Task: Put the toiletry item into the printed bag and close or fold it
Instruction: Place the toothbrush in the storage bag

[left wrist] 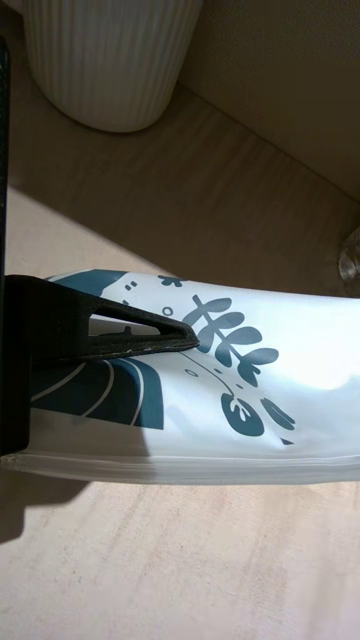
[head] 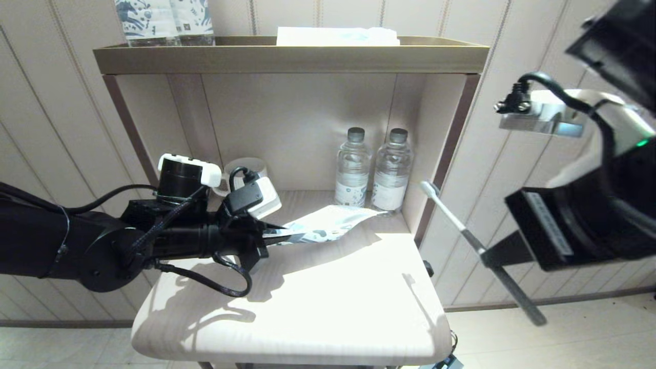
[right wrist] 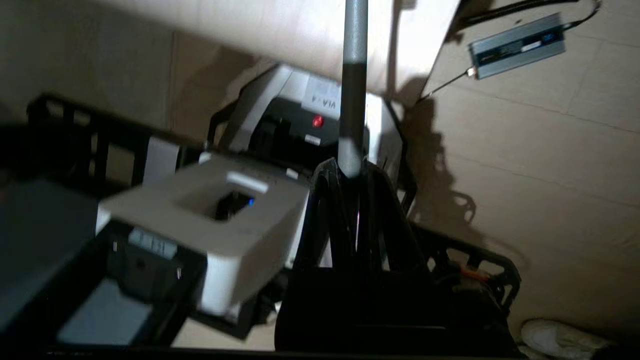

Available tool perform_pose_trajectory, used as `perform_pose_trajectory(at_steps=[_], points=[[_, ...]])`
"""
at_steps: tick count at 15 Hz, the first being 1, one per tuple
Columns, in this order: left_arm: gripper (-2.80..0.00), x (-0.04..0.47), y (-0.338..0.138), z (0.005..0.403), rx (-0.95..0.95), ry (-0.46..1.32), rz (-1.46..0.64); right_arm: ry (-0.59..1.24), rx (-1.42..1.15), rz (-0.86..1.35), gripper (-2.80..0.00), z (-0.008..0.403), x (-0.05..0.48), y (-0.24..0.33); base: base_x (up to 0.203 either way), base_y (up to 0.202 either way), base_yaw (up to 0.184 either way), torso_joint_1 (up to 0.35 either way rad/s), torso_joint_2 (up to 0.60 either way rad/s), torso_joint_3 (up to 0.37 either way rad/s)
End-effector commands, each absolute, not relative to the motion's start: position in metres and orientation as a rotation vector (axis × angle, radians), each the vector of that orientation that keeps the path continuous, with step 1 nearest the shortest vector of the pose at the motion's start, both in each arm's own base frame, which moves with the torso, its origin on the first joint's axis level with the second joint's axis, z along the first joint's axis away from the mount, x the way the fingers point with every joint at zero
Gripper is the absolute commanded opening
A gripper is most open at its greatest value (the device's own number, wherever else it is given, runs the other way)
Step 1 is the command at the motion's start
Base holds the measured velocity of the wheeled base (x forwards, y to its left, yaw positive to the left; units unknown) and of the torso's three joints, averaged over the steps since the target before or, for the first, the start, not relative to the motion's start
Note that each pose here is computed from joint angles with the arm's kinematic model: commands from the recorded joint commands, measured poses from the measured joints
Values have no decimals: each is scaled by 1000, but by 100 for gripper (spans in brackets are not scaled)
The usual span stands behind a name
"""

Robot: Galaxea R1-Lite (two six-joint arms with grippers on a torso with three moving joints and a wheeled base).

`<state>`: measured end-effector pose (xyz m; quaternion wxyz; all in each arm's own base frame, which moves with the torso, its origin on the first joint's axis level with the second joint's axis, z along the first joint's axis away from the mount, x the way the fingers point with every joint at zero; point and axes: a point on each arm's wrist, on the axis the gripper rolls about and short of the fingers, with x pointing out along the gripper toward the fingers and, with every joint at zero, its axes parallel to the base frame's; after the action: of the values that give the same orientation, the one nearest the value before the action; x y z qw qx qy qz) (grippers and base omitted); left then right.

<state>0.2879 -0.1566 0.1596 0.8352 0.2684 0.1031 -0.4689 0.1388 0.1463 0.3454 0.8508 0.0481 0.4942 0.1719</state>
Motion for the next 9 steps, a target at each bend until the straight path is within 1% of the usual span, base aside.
perform_pose_trajectory(at_steps=[1,3,5,7,9], points=[[-280,288,-158,156,579,226,-990,1110,94,486,-280,352,122,128,0,0,0,0,0,0],[-280,288,-160,156,580,225,-995,1189,78,497,-280,342,135,140,0,0,0,0,0,0],[-280,288,-161,155,579,225,-999,1254,69,577,-280,334,145,150,0,0,0,0,0,0],[-280,287,-161,156,577,225,-1001,1266,35,654,-280,329,159,144,0,0,0,0,0,0],[-280,285,-160,158,573,217,-1004,1302,15,640,-280,318,179,147,0,0,0,0,0,0]])
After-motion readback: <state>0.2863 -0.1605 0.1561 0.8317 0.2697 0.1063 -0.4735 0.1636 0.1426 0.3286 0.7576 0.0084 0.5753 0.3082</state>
